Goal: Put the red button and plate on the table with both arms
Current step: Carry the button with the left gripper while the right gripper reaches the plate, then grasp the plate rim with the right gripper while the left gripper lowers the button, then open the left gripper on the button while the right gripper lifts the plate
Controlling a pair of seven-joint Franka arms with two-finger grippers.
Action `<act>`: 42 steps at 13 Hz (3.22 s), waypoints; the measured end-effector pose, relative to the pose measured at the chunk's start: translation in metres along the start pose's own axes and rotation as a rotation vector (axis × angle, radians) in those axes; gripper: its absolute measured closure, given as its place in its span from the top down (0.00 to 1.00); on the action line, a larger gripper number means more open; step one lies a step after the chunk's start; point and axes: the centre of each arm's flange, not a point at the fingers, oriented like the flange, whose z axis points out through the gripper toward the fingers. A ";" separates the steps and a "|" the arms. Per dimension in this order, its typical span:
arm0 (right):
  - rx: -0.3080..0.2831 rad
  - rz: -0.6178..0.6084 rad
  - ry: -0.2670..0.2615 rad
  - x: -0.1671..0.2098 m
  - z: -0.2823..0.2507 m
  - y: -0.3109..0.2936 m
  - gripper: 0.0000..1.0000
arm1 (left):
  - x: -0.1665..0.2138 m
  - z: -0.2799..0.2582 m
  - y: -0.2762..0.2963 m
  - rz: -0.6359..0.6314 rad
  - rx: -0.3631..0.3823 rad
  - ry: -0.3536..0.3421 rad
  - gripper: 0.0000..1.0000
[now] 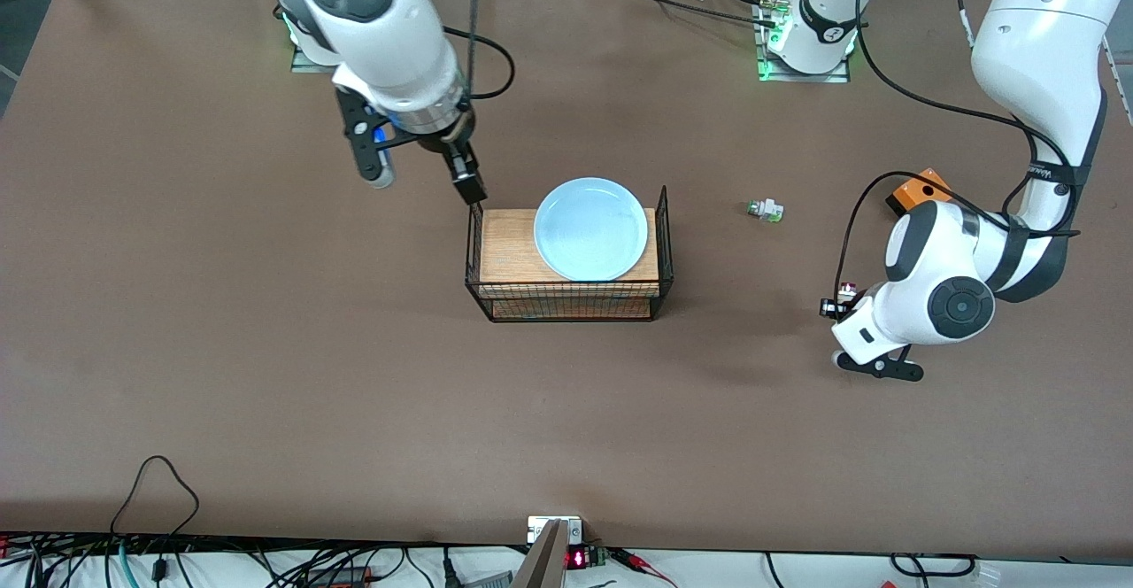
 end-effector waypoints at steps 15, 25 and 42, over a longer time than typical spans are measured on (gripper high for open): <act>-0.011 -0.238 0.096 -0.062 0.184 -0.051 1.00 | 0.008 0.046 0.000 0.018 0.017 0.019 0.60; 0.000 -0.247 0.078 -0.065 0.190 -0.054 0.35 | -0.007 -0.087 0.034 0.047 0.064 0.038 1.00; -0.130 -0.316 0.036 -0.103 0.119 -0.002 0.04 | -0.155 -0.290 -0.002 -0.190 -0.038 0.181 1.00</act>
